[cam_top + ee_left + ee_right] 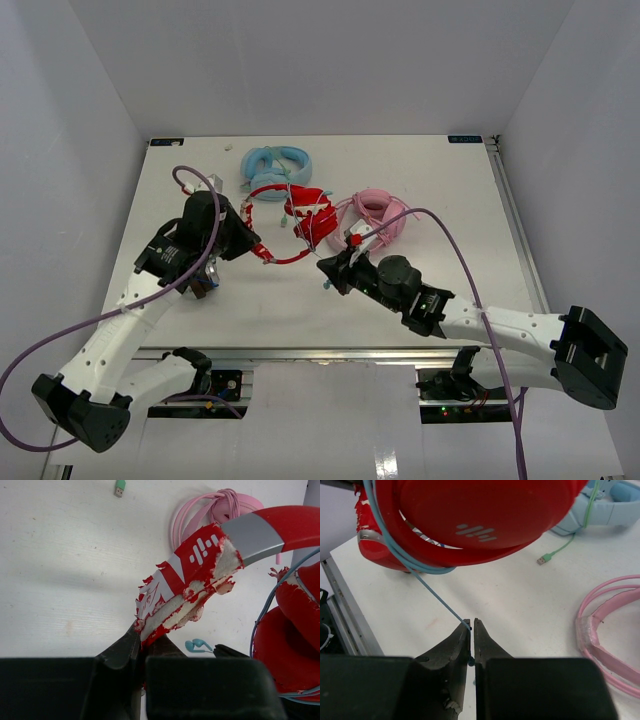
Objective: Wrap the headphones
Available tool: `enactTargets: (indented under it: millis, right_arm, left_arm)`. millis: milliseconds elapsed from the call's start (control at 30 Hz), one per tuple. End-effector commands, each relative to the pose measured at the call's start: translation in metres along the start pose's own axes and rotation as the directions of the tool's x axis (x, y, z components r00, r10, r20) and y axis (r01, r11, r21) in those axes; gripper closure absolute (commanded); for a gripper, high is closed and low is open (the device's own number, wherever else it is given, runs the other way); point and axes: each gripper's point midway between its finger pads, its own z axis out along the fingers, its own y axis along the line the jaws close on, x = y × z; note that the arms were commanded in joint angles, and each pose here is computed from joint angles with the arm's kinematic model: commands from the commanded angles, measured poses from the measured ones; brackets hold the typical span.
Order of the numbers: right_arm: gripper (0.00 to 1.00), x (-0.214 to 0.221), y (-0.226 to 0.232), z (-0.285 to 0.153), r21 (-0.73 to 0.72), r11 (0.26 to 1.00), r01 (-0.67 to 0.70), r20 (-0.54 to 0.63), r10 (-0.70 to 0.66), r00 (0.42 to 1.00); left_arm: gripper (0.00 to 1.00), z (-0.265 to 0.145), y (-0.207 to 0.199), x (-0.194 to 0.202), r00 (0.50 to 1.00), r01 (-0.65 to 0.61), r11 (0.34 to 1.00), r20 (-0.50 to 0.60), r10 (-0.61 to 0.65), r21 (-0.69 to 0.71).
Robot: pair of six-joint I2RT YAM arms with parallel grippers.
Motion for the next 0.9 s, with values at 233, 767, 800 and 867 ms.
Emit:
enactTargets:
  millis: [233, 767, 800, 867]
  right_arm:
    - [0.83, -0.022, -0.009, -0.004, 0.035, 0.999, 0.032, 0.170, -0.037, 0.985]
    - [0.76, 0.000, 0.002, 0.010, -0.039, 0.998, 0.049, 0.176, -0.042, 0.984]
    - [0.75, 0.000, 0.005, 0.011, -0.053, 0.997, 0.053, 0.180, -0.043, 0.983]
    - [0.74, 0.001, 0.008, 0.011, -0.076, 0.995, 0.059, 0.186, -0.044, 0.982]
  left_arm:
    - [1.00, -0.023, -0.016, -0.001, 0.994, 0.106, 0.988, 0.016, -0.109, 0.115]
    - [1.00, -0.021, -0.004, 0.009, 0.983, 0.185, 0.982, -0.015, -0.185, 0.047]
    - [1.00, -0.021, -0.004, 0.009, 0.982, 0.188, 0.981, -0.018, -0.188, 0.049]
    - [1.00, -0.021, -0.005, 0.010, 0.981, 0.194, 0.980, -0.024, -0.193, 0.050]
